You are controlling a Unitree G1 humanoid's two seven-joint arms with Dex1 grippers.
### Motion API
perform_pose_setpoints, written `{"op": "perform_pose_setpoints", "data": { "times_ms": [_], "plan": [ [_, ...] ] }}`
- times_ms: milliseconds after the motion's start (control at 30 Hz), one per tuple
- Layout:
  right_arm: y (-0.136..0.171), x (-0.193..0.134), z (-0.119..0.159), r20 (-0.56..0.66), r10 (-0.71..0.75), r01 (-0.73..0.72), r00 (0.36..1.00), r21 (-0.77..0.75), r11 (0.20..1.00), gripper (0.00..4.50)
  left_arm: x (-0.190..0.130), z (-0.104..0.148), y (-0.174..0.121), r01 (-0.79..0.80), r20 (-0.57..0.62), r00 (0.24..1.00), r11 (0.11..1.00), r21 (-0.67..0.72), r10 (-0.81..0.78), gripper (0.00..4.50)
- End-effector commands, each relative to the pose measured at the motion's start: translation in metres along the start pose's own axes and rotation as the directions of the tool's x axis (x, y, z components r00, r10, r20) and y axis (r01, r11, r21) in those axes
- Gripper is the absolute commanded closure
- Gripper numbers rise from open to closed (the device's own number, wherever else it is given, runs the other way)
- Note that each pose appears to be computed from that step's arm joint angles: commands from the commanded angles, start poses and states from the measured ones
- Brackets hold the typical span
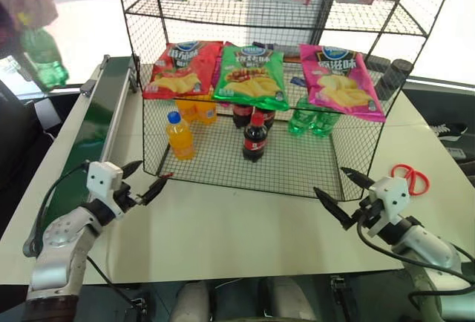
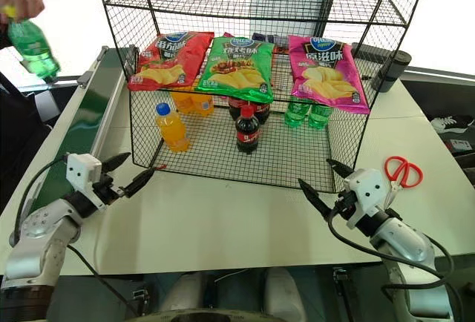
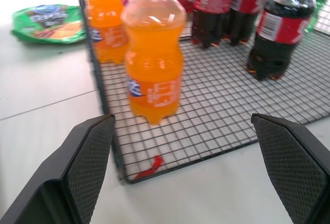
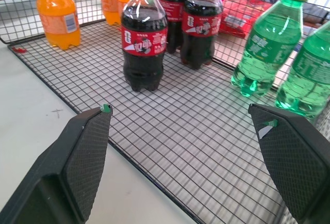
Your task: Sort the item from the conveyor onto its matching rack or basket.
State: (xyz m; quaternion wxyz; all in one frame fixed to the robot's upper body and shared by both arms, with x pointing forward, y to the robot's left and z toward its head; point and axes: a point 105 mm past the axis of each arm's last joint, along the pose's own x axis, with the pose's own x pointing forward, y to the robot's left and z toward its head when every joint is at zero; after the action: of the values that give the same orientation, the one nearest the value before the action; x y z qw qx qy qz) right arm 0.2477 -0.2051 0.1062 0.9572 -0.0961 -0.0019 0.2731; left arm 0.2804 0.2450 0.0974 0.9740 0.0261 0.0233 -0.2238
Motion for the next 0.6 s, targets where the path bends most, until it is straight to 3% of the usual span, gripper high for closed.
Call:
{"op": "perform_pose_setpoints", "data": {
  "times_ms": [33, 233, 367, 600],
  "plan": [
    [0.001, 0.005, 0.008, 0.026, 0.019, -0.019, 0.999, -0.014, 1.0, 0.1, -0.01, 0.019, 0.017, -0.085, 0.067, 0.994, 0.996, -0.008, 0.086, 0.0],
    [0.009, 0.016, 0.016, 0.049, 0.072, -0.071, 0.996, -0.025, 0.997, 0.1, -0.025, 0.033, 0.062, -0.298, 0.152, 0.934, 0.941, -0.163, 0.322, 0.0],
    [0.023, 0.03, 0.026, 0.07, 0.126, -0.124, 0.99, -0.034, 0.992, 0.1, -0.033, 0.03, 0.091, -0.502, 0.129, 0.844, 0.851, -0.155, 0.521, 0.0],
    [0.039, 0.05, 0.031, 0.077, 0.163, -0.16, 0.984, -0.053, 0.986, 0.1, -0.031, 0.029, 0.111, -0.649, 0.09, 0.752, 0.757, -0.075, 0.653, 0.0]
  ]
}}
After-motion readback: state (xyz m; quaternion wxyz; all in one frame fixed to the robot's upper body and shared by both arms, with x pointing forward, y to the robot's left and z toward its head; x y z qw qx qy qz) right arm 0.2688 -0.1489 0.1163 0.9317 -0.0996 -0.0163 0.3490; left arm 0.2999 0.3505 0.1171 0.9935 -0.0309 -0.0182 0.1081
